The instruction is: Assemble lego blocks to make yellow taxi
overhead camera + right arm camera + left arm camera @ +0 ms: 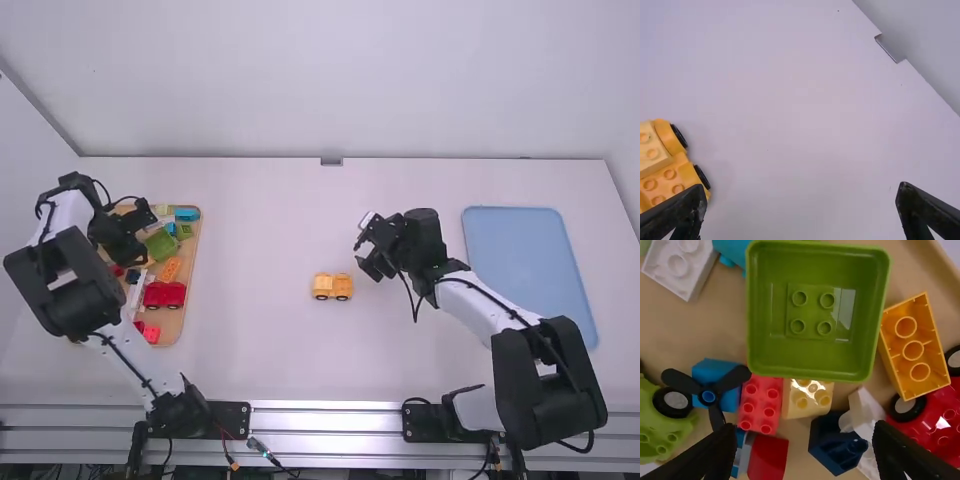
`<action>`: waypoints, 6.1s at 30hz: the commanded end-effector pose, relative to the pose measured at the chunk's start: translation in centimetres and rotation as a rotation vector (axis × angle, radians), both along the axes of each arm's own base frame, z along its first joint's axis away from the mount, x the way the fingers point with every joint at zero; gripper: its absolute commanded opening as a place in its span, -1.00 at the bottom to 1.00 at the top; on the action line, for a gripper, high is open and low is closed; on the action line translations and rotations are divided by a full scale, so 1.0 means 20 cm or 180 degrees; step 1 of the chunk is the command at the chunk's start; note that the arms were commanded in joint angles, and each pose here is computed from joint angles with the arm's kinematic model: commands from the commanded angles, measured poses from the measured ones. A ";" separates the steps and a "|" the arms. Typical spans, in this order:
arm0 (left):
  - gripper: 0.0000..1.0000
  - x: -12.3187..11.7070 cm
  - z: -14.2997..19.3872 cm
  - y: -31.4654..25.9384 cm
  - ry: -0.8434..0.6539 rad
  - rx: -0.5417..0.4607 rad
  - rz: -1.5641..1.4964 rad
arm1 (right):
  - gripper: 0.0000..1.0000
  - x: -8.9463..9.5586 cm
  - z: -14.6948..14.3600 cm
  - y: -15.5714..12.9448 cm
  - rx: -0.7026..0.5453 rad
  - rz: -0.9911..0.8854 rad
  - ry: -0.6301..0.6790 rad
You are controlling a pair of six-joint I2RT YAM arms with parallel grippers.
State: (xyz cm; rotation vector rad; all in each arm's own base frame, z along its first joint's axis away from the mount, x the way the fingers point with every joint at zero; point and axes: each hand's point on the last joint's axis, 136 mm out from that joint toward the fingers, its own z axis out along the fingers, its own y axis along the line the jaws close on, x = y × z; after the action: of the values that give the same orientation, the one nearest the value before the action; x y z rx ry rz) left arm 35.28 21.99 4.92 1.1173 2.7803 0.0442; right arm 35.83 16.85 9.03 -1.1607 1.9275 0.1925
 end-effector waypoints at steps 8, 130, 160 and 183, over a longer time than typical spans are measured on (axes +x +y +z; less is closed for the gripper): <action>0.40 -0.01 -0.09 -0.08 -0.0014 -0.0133 -0.0082 | 0.98 0.00 0.03 0.00 0.0044 -0.0009 -0.0032; -0.97 0.02 0.23 -2.17 -0.0747 -0.0833 -0.1786 | 0.98 -0.25 0.46 -0.40 0.0774 -0.1431 -0.0278; -0.89 -0.25 -0.20 -3.02 -0.0289 -0.0565 -0.2530 | 0.98 -0.65 0.52 -0.72 0.1171 -0.2091 -0.0850; 0.98 -0.14 -0.26 -2.93 -0.0540 -0.0235 -0.2557 | 0.98 -0.65 0.53 -0.72 0.1154 -0.2078 -0.0873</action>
State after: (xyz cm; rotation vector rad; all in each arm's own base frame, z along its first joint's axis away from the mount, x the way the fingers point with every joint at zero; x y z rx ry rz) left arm 31.93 -37.86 0.48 1.9897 1.9648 -0.1230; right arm 22.87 2.39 19.96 -0.2724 1.8239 0.0189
